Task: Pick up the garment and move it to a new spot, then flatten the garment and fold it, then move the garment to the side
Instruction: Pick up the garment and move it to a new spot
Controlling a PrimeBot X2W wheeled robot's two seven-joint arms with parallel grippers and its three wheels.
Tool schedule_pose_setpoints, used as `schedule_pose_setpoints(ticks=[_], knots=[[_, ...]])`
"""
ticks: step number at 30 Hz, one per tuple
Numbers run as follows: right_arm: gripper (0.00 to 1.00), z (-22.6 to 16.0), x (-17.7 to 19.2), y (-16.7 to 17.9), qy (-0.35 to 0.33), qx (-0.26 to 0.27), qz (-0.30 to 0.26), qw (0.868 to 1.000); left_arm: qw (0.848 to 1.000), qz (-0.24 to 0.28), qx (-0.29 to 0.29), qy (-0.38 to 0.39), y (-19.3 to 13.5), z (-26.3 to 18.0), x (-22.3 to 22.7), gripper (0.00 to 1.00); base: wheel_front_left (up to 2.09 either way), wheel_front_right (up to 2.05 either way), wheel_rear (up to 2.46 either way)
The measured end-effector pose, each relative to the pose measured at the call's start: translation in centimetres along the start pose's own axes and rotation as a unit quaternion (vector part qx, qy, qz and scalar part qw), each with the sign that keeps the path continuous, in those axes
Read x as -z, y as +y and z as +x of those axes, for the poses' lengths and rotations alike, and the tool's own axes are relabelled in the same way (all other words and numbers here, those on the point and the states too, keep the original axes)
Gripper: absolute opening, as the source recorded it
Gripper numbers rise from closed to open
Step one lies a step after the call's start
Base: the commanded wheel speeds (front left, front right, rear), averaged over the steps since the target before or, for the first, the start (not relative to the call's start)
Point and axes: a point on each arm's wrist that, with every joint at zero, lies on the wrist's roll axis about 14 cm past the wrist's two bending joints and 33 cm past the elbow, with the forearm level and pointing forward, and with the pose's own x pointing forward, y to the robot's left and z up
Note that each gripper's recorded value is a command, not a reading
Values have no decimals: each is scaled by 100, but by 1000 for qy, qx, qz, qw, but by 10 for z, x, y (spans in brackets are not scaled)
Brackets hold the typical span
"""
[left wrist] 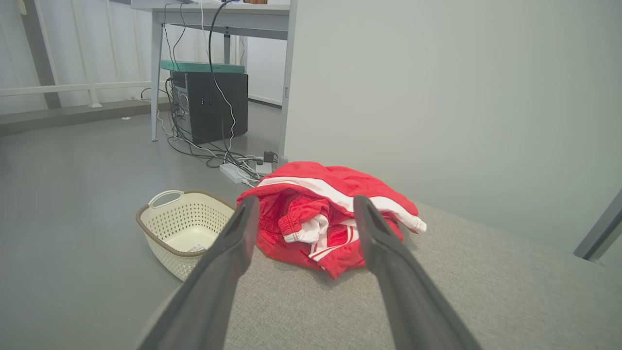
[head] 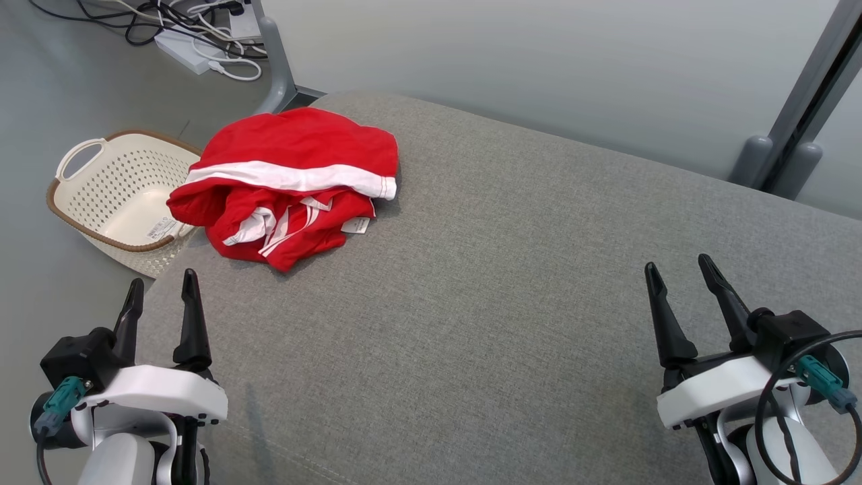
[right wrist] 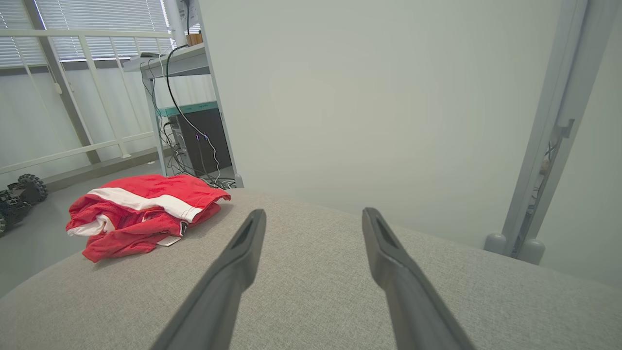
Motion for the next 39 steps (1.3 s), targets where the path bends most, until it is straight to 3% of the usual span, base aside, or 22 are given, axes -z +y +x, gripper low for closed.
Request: schedule_pose_setpoints(ticks=[13, 25, 32, 39], knots=[[100, 2, 7, -3, 9, 1, 3, 1000, 1000, -2, 6, -12, -7, 10, -8, 100, 0, 0, 0], [100, 26, 15, -33, 13, 10, -2, 1000, 996, 1, 71, -47, -62, 94, -50, 100, 0, 0, 0], [100, 32, 41, -72, 33, 38, -2, 999, 995, 27, 78, 52, -78, 151, 6, 100, 0, 0, 0], [100, 25, 72, -107, 61, 71, 3, 996, 980, 38, 62, 188, -81, 180, 88, 100, 0, 0, 0]])
